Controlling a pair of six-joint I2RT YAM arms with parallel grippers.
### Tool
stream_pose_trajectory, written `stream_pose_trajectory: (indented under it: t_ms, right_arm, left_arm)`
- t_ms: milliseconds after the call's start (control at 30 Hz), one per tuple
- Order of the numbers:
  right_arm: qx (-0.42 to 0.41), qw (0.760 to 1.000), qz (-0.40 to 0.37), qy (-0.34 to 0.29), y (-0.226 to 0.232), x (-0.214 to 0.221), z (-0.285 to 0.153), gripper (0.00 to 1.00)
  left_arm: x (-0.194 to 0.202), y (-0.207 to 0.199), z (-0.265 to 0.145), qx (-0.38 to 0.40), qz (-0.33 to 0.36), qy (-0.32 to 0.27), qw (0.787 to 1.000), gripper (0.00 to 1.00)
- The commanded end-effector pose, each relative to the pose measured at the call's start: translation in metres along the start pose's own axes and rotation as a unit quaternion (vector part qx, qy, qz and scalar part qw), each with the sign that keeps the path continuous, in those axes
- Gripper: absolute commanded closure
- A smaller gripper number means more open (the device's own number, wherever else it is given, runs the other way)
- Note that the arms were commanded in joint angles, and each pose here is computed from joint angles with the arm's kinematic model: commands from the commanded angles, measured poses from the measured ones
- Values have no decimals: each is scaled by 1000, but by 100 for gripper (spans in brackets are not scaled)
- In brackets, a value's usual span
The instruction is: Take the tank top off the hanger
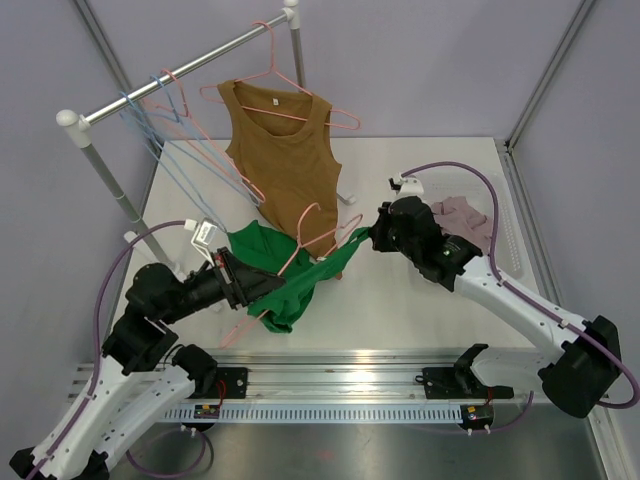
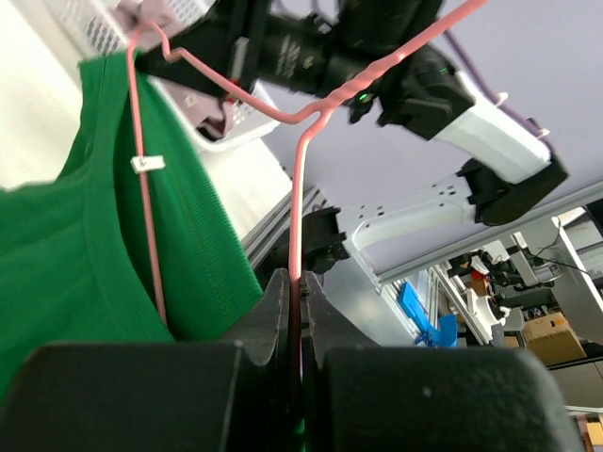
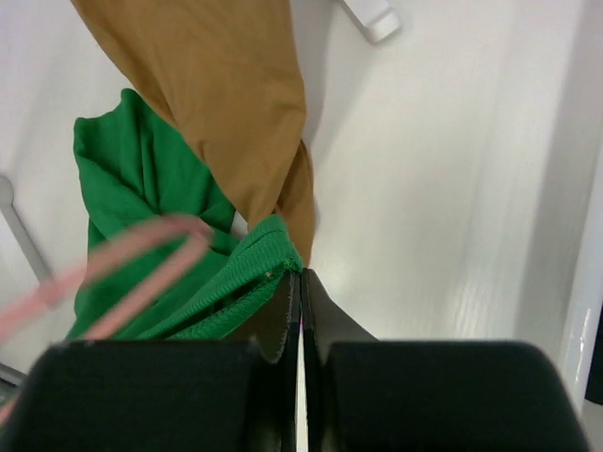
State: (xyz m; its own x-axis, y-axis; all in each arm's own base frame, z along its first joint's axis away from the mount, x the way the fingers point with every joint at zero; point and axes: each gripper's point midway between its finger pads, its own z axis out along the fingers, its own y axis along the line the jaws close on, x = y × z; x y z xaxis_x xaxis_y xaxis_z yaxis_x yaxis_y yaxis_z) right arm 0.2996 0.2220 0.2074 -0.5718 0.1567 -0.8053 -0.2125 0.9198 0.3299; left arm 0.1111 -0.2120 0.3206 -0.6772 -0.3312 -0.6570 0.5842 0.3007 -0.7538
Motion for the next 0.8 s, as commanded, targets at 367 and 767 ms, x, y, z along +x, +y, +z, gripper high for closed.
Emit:
stream_pose_trajectory:
  t_ms: [367, 767]
  right_arm:
    - [-194, 975, 21, -105, 50, -75, -110, 100]
    - [-379, 922, -30, -73, 101, -81, -228, 100]
  left_arm:
    - [-133, -162, 1, 251, 196, -213, 924, 100]
    - [-230, -170, 43, 109, 372, -379, 840, 100]
